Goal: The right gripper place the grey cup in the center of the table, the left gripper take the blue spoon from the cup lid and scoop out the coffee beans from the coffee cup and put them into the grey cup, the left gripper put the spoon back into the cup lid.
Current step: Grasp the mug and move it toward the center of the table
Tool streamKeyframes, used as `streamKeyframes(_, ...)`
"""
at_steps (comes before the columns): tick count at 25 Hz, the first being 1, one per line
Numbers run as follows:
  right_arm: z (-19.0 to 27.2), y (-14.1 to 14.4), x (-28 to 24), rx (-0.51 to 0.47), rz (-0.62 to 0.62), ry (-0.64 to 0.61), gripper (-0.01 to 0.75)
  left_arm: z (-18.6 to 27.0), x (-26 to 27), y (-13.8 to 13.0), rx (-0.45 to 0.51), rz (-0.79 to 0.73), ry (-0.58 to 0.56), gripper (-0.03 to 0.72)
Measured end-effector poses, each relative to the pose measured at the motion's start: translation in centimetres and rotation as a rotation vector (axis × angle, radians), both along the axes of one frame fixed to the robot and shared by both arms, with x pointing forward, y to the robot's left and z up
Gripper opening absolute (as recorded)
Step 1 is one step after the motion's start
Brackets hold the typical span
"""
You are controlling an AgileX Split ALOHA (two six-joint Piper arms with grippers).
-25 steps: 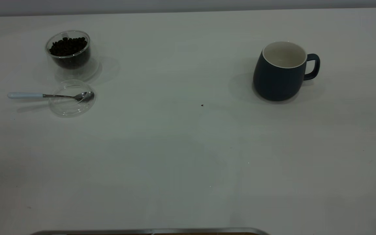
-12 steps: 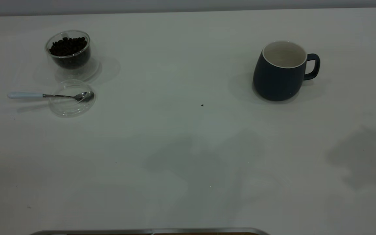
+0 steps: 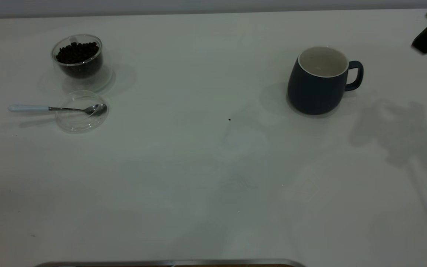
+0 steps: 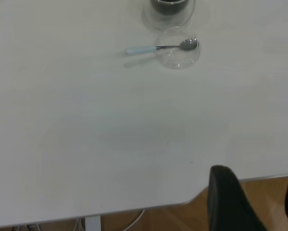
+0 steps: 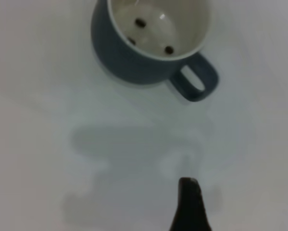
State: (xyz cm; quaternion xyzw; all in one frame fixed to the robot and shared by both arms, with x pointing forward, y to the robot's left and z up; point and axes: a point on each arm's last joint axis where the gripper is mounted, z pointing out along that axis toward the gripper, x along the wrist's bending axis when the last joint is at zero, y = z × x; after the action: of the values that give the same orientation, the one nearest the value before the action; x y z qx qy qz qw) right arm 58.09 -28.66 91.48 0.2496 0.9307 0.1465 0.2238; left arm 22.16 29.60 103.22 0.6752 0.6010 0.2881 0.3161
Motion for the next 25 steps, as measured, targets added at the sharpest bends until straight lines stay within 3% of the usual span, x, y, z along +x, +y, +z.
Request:
streamKeyframes(7,-4.9,0.0,5.1,-0.118,0.225,0.004,0.591,0.0,0.0,0.0,0.000,0.000,0.000,0.361)
streamKeyframes(12,-6.2,0.4,7.7,-0.141,0.296,-0.024,0.565,0.0,0.0,0.0,0.000,0.000,0.000,0.361)
streamKeyframes(25,-9.1,3.8,7.8,-0.084,0.455,0.052,0.534,0.0,0.0,0.0,0.000,0.000,0.001,0.361)
